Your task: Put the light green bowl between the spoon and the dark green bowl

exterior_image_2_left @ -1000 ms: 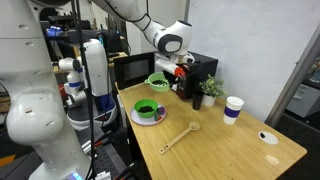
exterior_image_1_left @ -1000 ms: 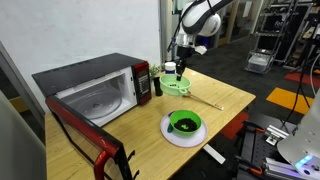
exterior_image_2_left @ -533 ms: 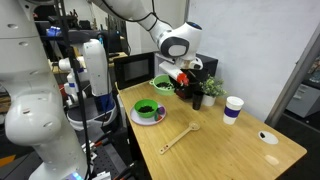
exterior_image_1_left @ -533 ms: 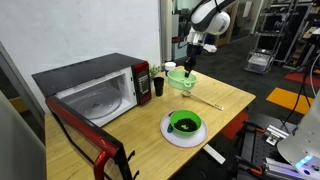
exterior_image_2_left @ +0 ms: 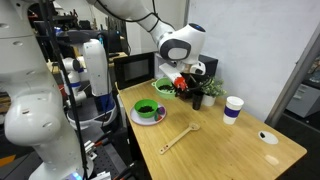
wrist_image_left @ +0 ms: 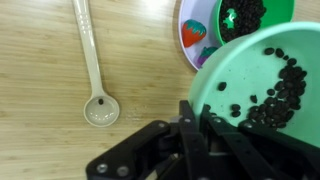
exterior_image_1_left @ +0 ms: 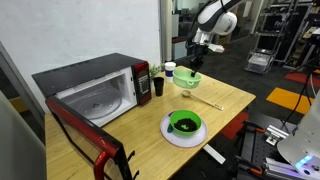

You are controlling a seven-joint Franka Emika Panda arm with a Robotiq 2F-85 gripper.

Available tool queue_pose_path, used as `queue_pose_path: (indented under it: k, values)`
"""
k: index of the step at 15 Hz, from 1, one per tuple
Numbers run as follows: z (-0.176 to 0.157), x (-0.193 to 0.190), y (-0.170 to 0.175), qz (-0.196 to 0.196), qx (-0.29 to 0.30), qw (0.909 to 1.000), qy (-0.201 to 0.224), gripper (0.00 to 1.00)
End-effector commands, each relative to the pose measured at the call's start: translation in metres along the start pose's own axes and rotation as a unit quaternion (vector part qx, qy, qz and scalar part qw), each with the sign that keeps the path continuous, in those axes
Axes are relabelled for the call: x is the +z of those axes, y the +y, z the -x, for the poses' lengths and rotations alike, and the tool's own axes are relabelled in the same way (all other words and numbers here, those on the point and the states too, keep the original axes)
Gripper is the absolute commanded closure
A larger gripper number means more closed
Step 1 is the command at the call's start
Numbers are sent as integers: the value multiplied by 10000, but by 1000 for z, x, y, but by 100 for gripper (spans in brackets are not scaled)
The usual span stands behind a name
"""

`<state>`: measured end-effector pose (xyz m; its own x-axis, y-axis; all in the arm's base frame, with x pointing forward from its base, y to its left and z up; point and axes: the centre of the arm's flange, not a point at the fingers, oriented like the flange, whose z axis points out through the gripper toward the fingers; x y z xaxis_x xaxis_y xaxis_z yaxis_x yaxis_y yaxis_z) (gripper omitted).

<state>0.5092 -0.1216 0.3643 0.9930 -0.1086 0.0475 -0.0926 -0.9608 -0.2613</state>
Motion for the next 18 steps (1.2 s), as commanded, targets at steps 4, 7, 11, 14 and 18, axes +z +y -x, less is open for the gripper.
queue_pose_path:
  k: [4, 7, 11, 14, 18]
  values:
    - [0, 1, 0, 2, -1, 10000, -8, 91]
    - [0, 1, 0, 2, -1, 10000, -9, 91]
    - [0, 1, -1, 2, -1, 10000, -9, 91]
    - [0, 1, -1, 2, -1, 10000, -9, 98]
    - [-3, -12, 20, -41, 240, 9995, 202, 98]
